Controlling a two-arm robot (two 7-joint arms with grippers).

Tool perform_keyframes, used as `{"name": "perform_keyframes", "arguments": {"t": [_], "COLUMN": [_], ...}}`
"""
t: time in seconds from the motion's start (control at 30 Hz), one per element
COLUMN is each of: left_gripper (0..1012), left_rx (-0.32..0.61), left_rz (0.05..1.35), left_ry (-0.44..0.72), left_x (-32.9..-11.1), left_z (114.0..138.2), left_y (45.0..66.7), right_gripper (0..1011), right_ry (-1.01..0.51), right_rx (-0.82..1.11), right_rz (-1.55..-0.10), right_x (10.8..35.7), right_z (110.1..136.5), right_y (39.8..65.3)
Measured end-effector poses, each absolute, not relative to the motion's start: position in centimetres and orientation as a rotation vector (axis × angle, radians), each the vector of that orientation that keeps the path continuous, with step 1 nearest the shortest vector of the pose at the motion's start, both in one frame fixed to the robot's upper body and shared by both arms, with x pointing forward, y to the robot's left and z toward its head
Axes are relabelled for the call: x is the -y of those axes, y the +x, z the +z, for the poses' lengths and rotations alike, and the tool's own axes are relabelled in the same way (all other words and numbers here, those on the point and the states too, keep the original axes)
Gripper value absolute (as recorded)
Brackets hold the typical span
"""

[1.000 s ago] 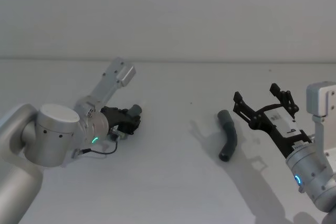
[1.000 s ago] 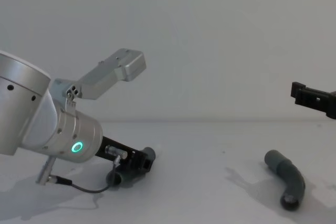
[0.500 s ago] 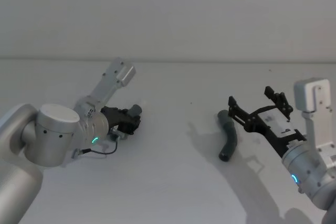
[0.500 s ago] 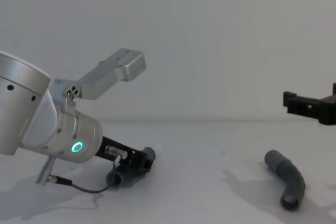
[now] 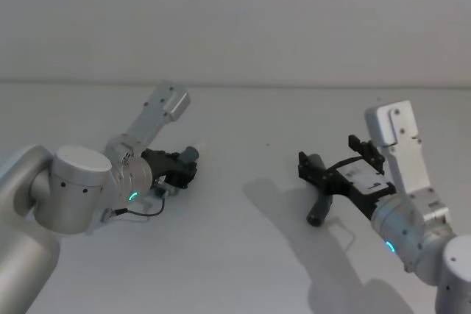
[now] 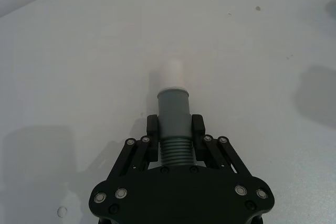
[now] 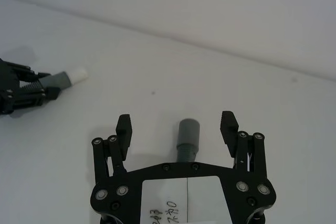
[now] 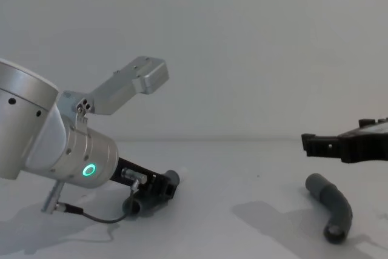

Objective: Use both hands to pick up one end of the pipe from the table, align the ends, and insert them.

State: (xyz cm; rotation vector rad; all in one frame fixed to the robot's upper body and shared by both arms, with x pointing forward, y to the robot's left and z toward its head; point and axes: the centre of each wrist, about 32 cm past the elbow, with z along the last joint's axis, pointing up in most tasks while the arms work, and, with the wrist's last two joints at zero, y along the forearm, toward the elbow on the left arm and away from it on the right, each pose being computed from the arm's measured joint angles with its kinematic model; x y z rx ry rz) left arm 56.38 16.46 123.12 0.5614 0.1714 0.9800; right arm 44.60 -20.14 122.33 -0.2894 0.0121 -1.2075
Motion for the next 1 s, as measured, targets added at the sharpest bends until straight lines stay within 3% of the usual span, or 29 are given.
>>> {"name": "perform_keyframes", "arguments": {"t": [1.0], "left_gripper": [358], "left_rx": [-0.171], "left_rz": [0.980], "left_ry": [0.561], "left_x": [-16.5], "left_z": [123.1], "left_y": [56.4], "right_gripper": [1002], "right_ry": [-0.417], "right_rx": [-0.182], "right_rz": [-1.302], "right_x": [17.1], "right_z": [122.3], "right_y": [46.0]}}
